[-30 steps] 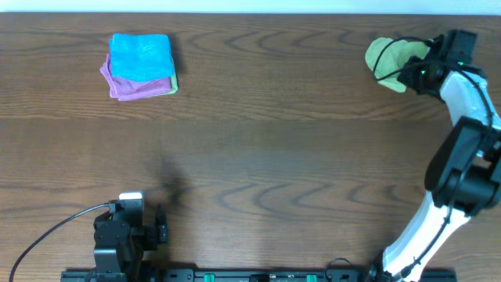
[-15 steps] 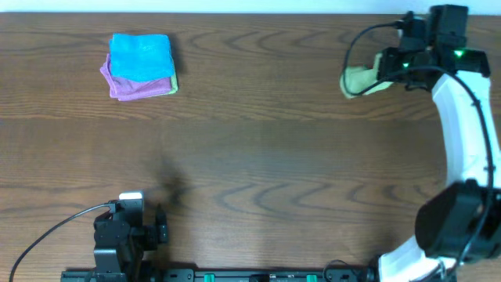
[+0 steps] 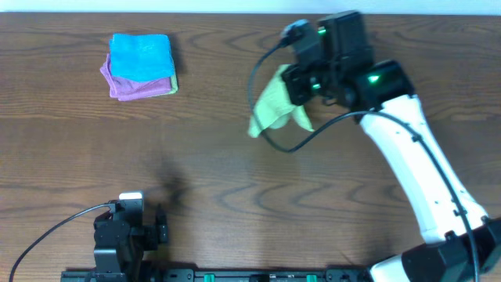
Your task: Fold the cloth
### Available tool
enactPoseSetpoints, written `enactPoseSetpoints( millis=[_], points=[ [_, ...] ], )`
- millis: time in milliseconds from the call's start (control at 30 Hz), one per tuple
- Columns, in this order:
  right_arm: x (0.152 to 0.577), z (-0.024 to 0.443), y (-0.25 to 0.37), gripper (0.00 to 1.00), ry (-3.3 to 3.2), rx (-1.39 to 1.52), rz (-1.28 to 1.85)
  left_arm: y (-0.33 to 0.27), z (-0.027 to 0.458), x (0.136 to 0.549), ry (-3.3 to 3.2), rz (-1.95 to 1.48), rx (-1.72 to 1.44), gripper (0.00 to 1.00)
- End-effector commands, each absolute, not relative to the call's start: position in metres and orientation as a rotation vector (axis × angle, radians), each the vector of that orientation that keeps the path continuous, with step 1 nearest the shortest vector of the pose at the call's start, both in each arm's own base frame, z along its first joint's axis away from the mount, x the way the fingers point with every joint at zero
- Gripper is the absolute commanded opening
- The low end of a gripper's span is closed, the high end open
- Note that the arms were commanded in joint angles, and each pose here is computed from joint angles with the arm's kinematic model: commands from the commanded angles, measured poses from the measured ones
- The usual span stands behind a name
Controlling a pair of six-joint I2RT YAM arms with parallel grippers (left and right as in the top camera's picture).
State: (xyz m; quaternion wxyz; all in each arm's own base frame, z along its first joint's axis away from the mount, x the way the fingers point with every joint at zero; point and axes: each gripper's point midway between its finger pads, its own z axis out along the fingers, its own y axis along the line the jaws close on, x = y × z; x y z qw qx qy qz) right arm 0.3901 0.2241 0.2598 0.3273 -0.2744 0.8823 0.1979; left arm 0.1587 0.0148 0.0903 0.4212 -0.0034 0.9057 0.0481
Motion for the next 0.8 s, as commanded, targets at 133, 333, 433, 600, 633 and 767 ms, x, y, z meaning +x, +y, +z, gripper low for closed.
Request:
enactPoseSetpoints(
  millis=[133, 333, 433, 600, 633, 767],
  points=[
    [0.357, 0.303, 0.296, 0.01, 2.078, -0.924, 0.727, 0.016, 0.085, 0.155, 2.290, 0.144, 0.018, 0.95],
    [0.378, 0.246, 0.233, 0.13, 2.327, -0.872, 0.367, 0.016, 0.085, 0.155, 2.290, 0.143, 0.018, 0.96],
    [0.390, 0.186, 0.133, 0.17, 2.624, -0.689, -0.012, 0.016, 0.085, 0.155, 2.290, 0.143, 0.018, 0.95],
    [0.405, 0.169, 0.054, 0.93, 2.722, -0.284, 0.116, 0.016, 0.085, 0.155, 2.290, 0.143, 0.018, 0.96],
    [0.408, 0.171, 0.044, 0.93, 2.718, -0.237, 0.154, 0.016, 0.085, 0.155, 2.290, 0.143, 0.018, 0.95],
    [0.409, 0.173, 0.024, 0.96, 2.707, -0.137, 0.280, 0.016, 0.085, 0.155, 2.289, 0.143, 0.018, 0.95]
  ],
)
